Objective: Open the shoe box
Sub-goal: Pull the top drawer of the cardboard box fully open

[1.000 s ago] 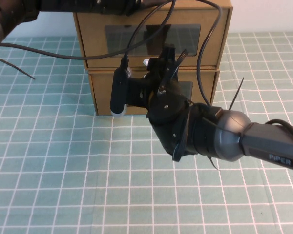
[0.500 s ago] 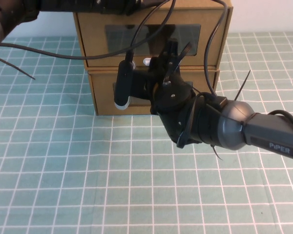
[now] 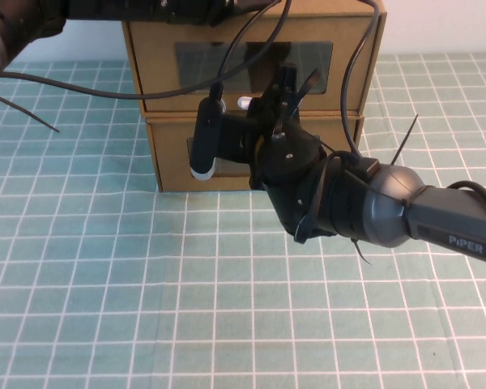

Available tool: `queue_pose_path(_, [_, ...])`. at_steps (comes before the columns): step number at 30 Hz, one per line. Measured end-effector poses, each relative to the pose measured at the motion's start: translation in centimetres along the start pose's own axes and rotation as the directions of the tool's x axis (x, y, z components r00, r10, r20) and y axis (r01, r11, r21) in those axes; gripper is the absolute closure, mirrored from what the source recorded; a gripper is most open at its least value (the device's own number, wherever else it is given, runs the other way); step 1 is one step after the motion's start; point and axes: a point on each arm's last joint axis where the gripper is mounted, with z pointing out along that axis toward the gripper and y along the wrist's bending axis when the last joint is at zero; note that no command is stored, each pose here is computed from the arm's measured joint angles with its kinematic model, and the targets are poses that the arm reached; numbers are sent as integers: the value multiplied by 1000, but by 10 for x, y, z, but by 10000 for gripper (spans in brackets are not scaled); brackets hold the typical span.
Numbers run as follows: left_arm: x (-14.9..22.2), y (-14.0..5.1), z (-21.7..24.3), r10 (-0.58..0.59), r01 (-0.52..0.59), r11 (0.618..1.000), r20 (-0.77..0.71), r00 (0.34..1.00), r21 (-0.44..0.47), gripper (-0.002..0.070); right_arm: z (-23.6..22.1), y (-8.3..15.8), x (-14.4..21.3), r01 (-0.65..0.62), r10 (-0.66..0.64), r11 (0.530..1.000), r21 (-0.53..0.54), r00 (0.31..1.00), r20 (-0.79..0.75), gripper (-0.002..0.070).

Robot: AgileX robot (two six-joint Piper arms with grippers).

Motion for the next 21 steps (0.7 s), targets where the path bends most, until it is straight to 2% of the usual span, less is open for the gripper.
queue_pose_path(21, [0, 7, 1, -26, 26, 999, -14, 1000, 21, 679, -12, 4, 2, -19, 20, 1000, -22, 999, 42, 662])
